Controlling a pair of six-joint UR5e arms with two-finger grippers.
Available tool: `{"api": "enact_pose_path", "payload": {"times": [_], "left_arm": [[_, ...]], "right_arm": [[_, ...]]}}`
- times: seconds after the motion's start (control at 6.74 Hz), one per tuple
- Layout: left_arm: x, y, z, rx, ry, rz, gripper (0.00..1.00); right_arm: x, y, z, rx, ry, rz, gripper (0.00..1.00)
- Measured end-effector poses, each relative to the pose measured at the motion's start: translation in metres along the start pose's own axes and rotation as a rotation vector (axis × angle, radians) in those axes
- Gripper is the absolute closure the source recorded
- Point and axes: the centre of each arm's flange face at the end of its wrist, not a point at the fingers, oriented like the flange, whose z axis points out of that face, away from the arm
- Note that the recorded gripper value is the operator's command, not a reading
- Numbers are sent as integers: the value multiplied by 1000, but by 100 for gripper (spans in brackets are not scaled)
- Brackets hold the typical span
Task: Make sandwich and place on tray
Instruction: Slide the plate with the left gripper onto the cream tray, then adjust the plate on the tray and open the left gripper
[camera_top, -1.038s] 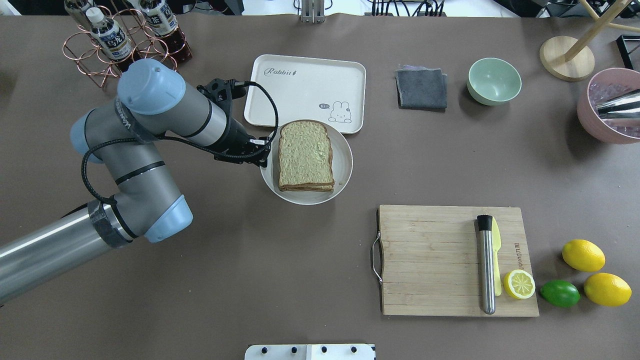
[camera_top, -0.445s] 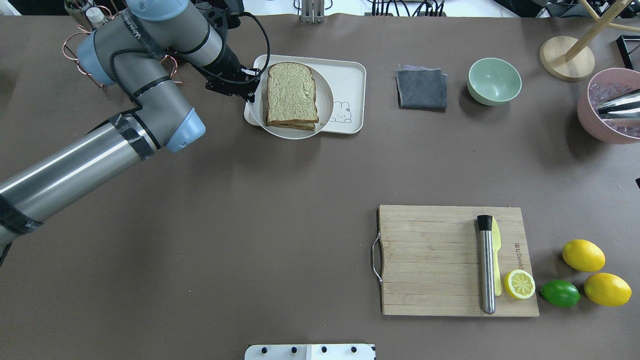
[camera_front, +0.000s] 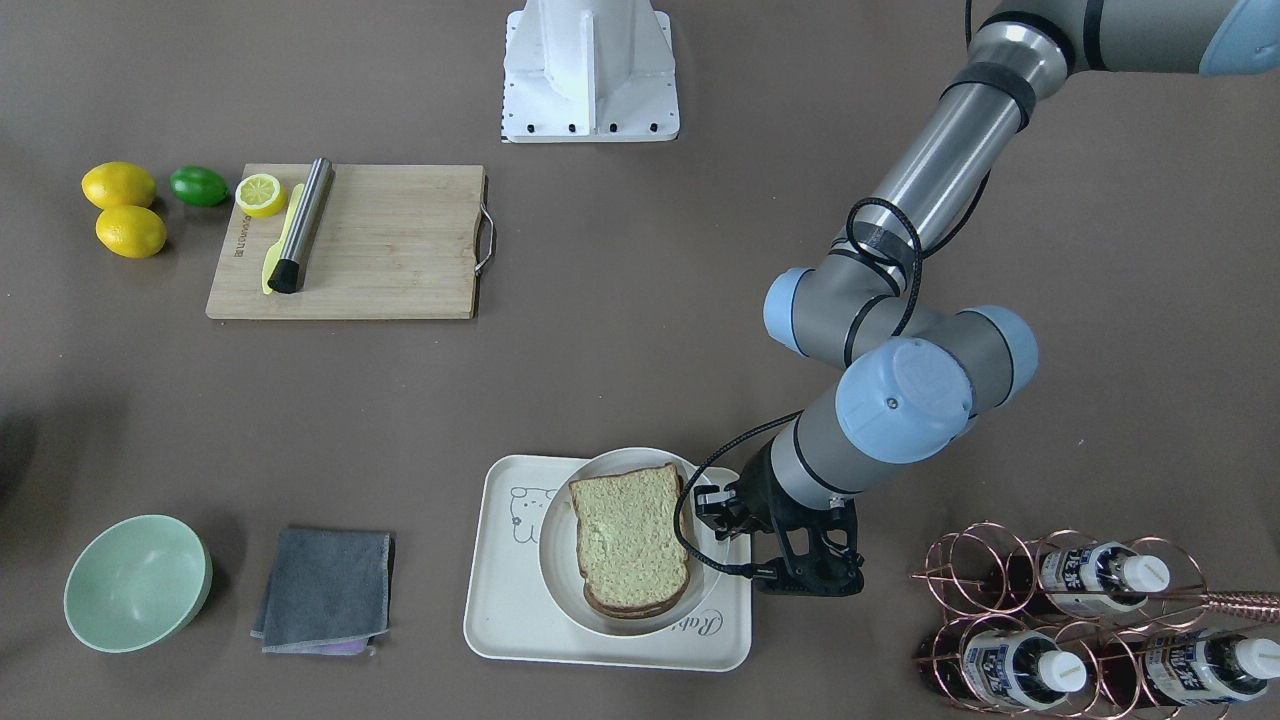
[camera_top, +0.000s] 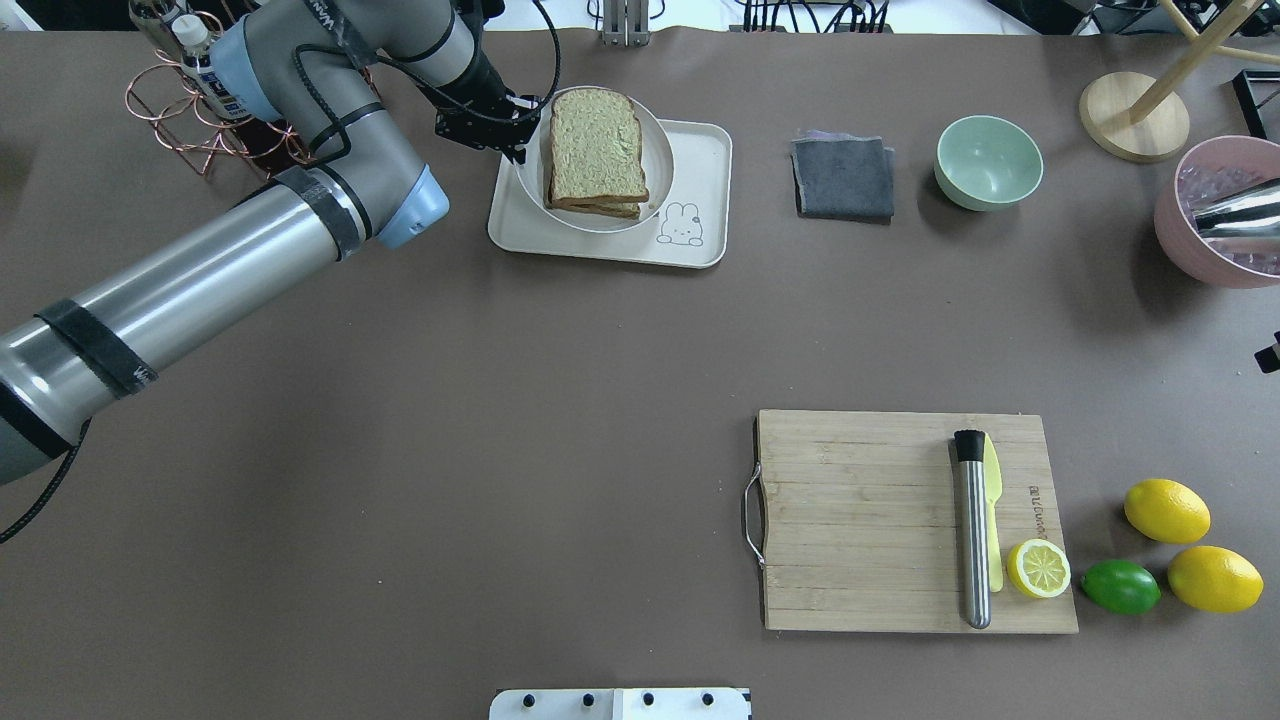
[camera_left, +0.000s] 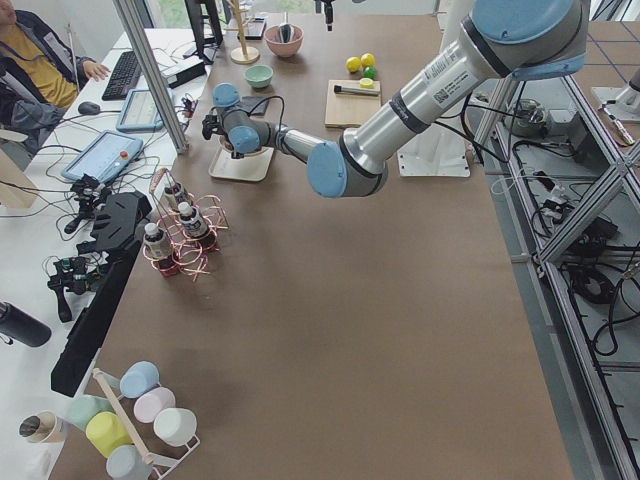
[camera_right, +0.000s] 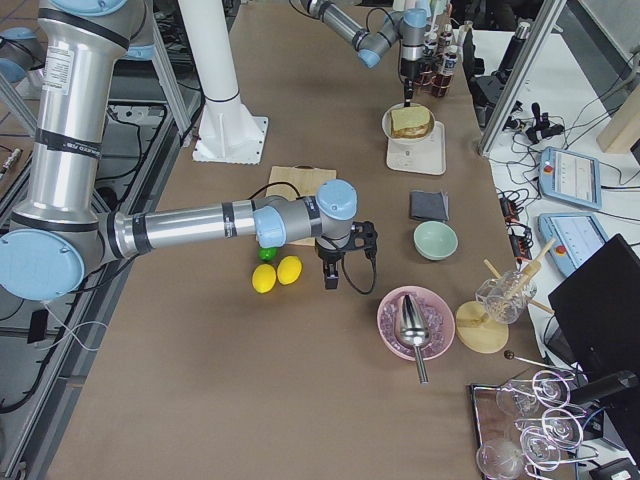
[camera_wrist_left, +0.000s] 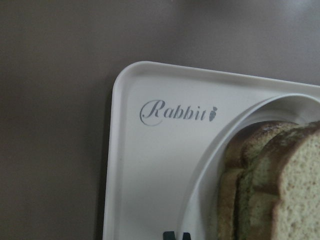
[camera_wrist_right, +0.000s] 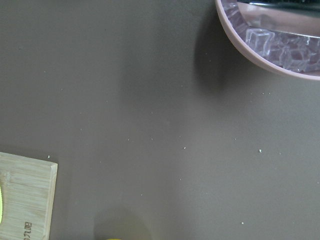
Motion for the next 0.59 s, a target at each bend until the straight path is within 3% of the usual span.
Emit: {"api": "enact_pose_path", "payload": {"times": [0.59], "left_arm": [[-2, -10, 14, 19, -16, 3, 100]], "right_arm": [[-8, -10, -1, 6, -4, -9, 0]]}}
